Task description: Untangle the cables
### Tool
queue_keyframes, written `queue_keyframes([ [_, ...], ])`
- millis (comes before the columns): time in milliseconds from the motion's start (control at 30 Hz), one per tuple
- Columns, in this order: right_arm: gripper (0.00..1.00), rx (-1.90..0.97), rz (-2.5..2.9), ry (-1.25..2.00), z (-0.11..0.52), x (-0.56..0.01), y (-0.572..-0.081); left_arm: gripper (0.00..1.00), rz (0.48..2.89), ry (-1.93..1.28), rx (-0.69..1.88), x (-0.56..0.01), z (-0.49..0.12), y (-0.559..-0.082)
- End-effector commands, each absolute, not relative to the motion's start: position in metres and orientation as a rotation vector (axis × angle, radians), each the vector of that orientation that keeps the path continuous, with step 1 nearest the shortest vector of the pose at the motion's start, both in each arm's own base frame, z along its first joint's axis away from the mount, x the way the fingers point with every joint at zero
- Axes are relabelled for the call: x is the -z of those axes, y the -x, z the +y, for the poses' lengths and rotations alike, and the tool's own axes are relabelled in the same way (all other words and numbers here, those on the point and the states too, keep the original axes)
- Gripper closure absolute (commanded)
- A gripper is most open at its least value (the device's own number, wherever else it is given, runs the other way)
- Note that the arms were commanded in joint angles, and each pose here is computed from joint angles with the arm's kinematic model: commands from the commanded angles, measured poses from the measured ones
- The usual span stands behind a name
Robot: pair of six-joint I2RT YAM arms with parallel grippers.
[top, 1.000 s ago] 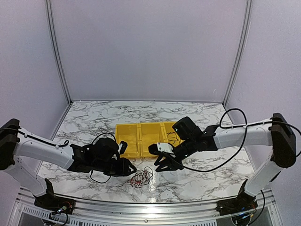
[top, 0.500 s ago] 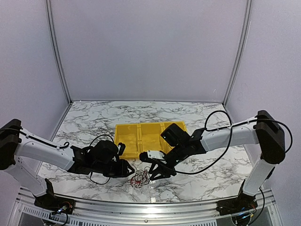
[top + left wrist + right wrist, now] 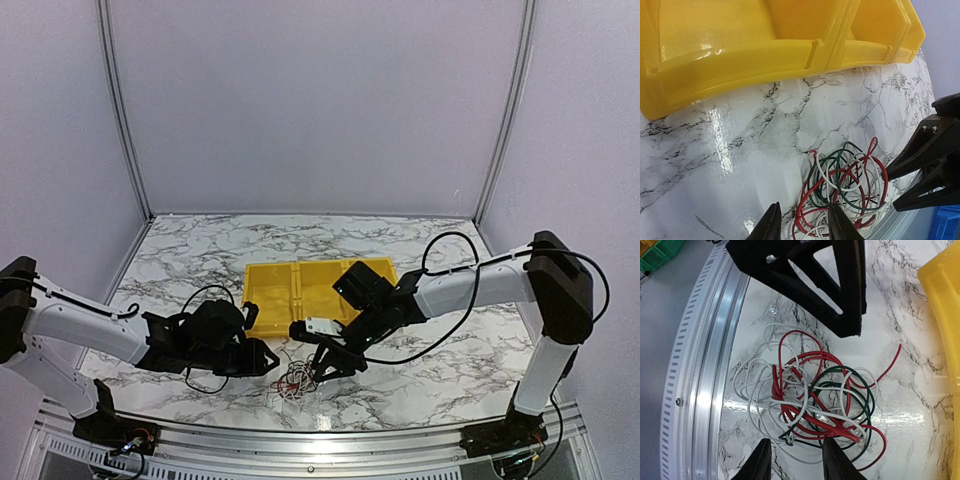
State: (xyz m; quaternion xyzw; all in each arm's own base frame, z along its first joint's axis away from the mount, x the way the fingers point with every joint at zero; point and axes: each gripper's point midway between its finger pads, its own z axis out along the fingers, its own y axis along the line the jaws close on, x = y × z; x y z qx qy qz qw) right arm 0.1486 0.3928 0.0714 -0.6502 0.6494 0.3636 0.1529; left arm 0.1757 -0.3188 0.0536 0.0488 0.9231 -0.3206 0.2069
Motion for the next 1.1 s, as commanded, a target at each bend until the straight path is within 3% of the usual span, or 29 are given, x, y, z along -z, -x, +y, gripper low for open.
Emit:
queue_keyframes([
  [0,0.64,-1.072,1.879,1.866,0.400,-0.074,-0.147,0.66,2.540,-0.124,0.886,-0.058,-0.314,-0.177],
  [467,0.67,-1.130,1.904,1.876,0.404,-0.068,-0.144,0.66,2.551,-0.128,0.835,-0.047,-0.312,-0.178],
  [867,0.82,-1.153,1.899,1.873,0.407,-0.067,-0.143,0.66,2.568,-0.144,0.803,-0.038,-0.312,-0.176],
  [1067,0.83,-1.167,1.897,1.875,0.408,-0.067,-0.142,0.66,2.566,-0.145,0.794,-0.037,-0.311,-0.176],
])
